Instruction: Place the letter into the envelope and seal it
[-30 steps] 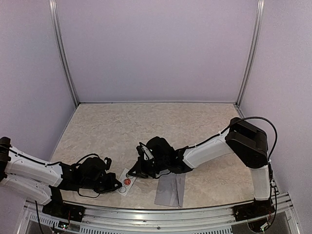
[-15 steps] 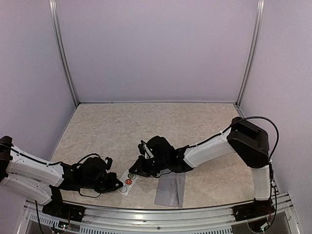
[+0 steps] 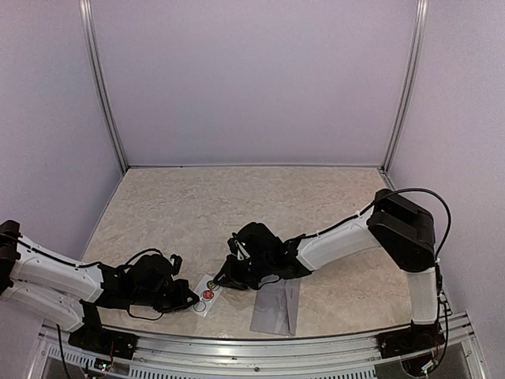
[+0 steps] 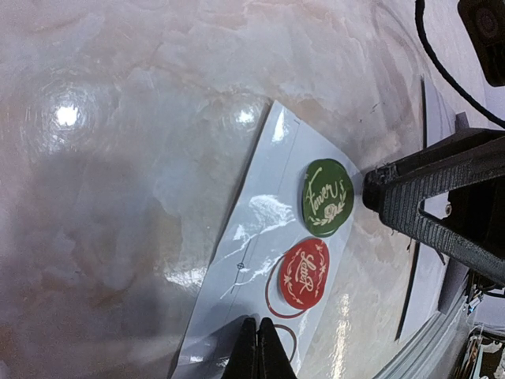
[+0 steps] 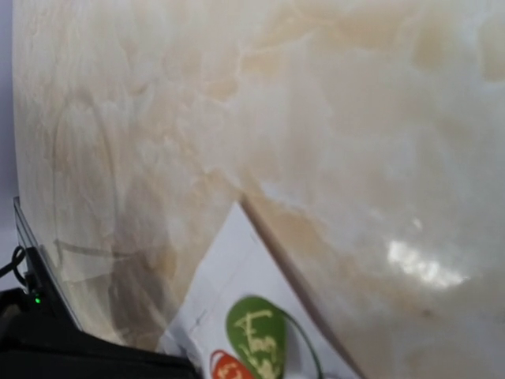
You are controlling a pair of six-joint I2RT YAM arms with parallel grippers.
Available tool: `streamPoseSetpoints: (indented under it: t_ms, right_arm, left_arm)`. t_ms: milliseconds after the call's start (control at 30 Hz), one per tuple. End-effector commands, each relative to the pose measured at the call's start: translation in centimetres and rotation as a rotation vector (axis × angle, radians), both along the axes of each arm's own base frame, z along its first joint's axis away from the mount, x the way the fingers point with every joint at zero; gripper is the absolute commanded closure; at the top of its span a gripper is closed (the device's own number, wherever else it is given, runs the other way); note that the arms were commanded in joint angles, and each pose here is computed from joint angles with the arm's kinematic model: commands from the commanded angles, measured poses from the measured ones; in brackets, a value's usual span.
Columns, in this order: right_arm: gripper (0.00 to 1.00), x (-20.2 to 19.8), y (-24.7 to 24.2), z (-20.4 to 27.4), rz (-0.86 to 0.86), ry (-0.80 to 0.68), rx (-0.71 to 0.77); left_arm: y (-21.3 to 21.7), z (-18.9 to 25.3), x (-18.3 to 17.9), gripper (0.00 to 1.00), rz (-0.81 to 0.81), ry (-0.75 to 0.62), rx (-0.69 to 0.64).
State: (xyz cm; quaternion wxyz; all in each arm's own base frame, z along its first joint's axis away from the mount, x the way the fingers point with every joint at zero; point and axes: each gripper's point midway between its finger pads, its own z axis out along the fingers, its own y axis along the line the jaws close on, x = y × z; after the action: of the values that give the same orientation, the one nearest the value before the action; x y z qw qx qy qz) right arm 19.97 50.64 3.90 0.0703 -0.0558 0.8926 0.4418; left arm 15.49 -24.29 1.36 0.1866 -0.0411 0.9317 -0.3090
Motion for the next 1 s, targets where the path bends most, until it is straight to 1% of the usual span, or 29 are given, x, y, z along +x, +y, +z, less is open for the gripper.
streamPoseSetpoints:
  t_ms: [0,33,133,367,600,800,867,967]
  right_arm:
    - [0.86,0.5,0.3,-0.9,-0.002,0.022,-0.015]
    - [0.88,0.6,0.4,-1.0,-0.003,0.023,-0.017]
    - [0.89,0.7,0.4,-1.3,-0.005,0.03,-0.026]
    - [0.88,0.8,-0.1,-1.9,-0.021,0.043,-0.055]
    - [0.88,0.6,0.7,-2.3,0.0,0.06,-0.039]
    - [0.88,0.6,0.8,-3.1,0.006,0.072,-0.061]
    - [0.91,0.6,0.7,-3.5,0.006,0.079,-0.074]
    - [1.0,0.6,1.0,-3.4,0.011,0.08,-0.067]
  left_arm:
    - [2.1,-2.8,-1.8,1.0,-0.019,0.085,0.119]
    - [2.1,-2.8,-1.8,1.0,-0.019,0.086,0.119]
    - [2.1,-2.8,-1.8,1.0,-0.019,0.085,0.119]
    - [2.1,-2.7,-1.9,1.0,-0.02,0.085,0.118]
    - [2.2,-2.8,-1.9,1.0,-0.02,0.086,0.12]
    - [2.1,-2.8,-1.9,1.0,-0.019,0.086,0.12]
    - [2.2,-2.8,-1.9,1.0,-0.02,0.086,0.121]
    - [2.2,-2.8,-1.9,1.0,-0.016,0.089,0.124]
